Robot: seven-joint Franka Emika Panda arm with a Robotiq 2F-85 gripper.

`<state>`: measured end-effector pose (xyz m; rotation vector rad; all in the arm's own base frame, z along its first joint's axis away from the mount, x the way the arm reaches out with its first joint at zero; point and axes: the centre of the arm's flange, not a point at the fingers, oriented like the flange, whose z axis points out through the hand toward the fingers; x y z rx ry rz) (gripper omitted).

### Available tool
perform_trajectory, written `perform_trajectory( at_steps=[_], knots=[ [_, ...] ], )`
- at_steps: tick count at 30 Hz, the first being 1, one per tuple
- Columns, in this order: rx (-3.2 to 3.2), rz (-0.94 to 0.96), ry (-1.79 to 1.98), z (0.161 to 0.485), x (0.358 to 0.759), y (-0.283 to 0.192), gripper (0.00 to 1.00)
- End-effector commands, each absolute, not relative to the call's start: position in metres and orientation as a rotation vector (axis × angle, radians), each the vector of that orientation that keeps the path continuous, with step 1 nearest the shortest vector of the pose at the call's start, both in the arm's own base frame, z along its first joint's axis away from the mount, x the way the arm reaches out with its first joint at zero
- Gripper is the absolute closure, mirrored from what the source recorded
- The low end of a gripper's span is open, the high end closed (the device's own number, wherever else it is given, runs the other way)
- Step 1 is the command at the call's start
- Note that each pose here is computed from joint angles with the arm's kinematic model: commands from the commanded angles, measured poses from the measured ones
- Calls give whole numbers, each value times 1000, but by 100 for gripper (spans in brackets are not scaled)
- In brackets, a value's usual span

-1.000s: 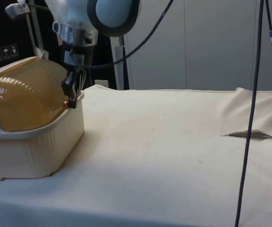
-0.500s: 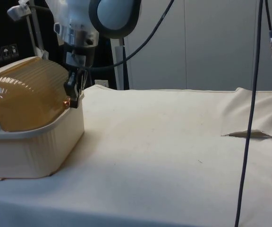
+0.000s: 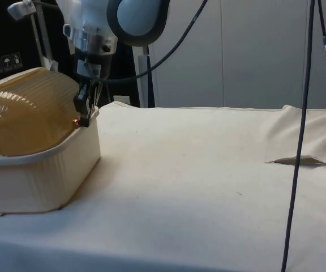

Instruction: Open the lid, then close it.

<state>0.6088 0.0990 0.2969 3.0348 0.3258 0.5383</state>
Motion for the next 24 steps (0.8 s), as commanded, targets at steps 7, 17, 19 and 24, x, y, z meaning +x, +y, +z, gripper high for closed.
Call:
perform_trajectory(
  at_steps=[7, 17, 19, 24],
  knots=[
    [3021, 597, 326, 307, 611, 99, 100],
    [3012, 636, 330, 321, 612, 99, 100],
    [3011, 647, 332, 323, 612, 100, 100],
    [3007, 679, 335, 329, 612, 102, 100]
  ],
)
